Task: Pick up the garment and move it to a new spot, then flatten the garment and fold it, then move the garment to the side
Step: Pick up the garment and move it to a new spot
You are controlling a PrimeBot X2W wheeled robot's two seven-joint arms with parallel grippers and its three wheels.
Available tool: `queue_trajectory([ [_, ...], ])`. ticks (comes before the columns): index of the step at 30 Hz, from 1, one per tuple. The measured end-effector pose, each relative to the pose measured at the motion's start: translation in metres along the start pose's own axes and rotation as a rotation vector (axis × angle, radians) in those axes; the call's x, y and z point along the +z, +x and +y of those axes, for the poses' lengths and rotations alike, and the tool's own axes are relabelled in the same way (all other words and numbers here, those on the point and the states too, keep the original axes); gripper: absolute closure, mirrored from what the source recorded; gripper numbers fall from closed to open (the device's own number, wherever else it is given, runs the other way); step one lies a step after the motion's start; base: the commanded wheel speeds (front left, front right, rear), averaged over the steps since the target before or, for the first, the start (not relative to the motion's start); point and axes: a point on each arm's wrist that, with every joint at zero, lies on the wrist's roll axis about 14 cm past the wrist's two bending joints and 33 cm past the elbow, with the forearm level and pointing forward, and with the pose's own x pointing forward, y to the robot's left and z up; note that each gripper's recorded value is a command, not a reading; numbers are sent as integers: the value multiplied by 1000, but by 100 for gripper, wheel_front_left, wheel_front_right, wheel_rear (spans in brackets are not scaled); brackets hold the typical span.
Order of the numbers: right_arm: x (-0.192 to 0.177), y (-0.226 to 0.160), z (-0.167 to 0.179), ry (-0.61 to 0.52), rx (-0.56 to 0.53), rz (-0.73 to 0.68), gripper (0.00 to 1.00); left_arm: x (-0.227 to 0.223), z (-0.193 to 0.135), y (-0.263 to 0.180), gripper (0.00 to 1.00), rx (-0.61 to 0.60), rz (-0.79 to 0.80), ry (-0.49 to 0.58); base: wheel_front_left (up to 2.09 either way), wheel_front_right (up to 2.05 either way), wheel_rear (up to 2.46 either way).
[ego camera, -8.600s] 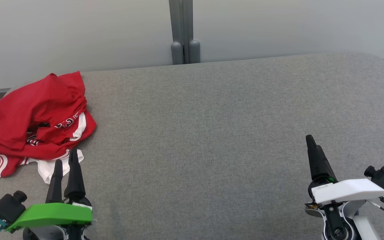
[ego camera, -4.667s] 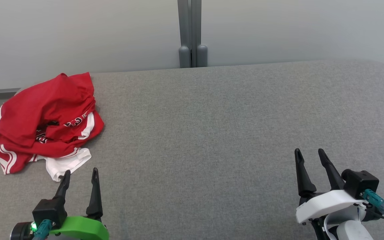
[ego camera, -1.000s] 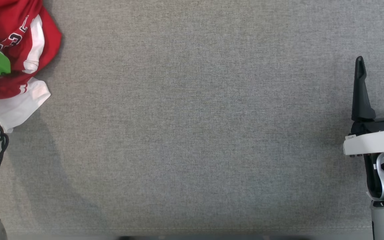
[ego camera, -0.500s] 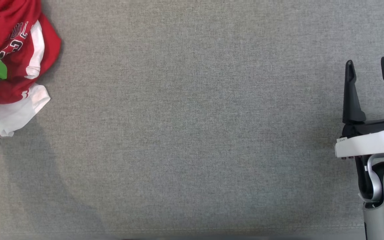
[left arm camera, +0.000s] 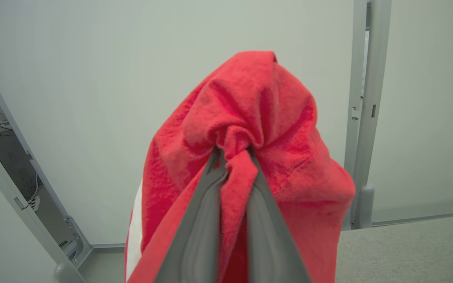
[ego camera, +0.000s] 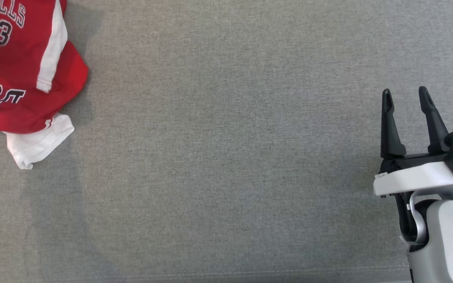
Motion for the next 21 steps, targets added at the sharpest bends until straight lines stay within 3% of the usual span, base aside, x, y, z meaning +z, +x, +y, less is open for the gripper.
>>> queue_trajectory([
  [3, 2, -7, -5, 8, -18, -7, 0, 28, -18, 7, 100, -55, -81, 8, 0, 0, 0],
  [10, 8, -28, -24, 31, -80, -21, 0, 82, -99, 17, 100, -257, -206, 5, 0, 0, 0],
  [21, 25, -70, -66, 57, -219, -57, 0, 134, -265, -1, 100, -624, -289, -115, 0, 0, 0],
])
